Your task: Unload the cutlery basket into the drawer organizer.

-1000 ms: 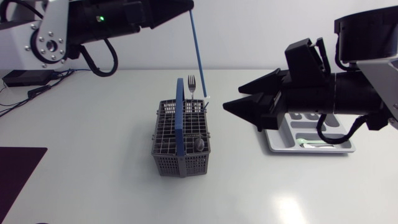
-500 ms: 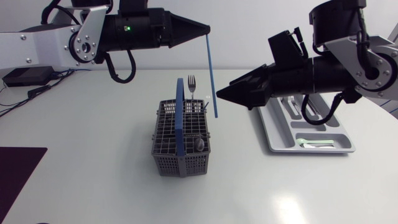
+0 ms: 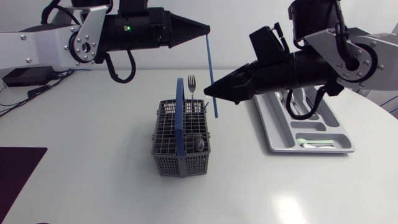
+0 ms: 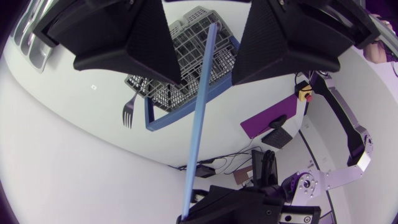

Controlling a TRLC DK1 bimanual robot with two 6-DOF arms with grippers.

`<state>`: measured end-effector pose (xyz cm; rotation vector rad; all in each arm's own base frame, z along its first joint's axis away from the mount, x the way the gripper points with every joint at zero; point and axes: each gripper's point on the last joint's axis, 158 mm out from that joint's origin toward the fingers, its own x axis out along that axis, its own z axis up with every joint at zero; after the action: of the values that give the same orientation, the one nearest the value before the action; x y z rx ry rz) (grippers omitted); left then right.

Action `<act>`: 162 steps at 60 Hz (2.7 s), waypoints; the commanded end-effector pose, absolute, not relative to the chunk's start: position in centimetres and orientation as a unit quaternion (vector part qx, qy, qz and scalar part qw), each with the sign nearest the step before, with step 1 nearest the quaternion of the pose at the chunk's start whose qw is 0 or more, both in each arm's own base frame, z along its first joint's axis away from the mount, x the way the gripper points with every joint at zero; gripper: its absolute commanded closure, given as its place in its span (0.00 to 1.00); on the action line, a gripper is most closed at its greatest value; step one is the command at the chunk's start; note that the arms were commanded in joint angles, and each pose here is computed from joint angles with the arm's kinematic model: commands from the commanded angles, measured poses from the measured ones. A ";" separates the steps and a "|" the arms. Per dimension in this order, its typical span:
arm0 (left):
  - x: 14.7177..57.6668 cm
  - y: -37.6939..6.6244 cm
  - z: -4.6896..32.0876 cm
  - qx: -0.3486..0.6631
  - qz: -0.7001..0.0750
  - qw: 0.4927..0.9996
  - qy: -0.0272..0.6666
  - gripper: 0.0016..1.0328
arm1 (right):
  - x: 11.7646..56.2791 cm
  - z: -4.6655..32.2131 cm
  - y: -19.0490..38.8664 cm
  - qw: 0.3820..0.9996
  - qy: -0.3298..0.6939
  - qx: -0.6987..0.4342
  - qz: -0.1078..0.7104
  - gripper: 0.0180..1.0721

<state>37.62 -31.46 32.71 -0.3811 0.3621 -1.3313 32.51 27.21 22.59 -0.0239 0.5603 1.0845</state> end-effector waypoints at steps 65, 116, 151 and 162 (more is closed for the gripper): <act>38.9 -26.6 40.5 -0.142 -0.562 0.811 0.077 0.05 | 32.2 22.2 22.1 0.841 0.302 0.011 0.450 0.89; 34.3 -15.0 18.5 0.125 -0.318 0.901 0.268 0.06 | 42.8 1.1 1.9 0.839 0.535 0.027 0.093 0.88; 30.1 -14.8 13.4 0.205 -0.289 0.872 0.337 0.07 | 44.8 4.1 2.5 0.863 0.500 -0.010 0.075 0.18; 26.9 -15.6 11.3 0.240 -0.326 0.848 0.341 0.07 | 45.5 8.0 9.0 0.877 0.449 -0.002 0.171 0.18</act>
<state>29.07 -15.39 13.64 0.4456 0.6805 -0.6346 45.44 6.37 7.03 -0.0089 0.9669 0.2906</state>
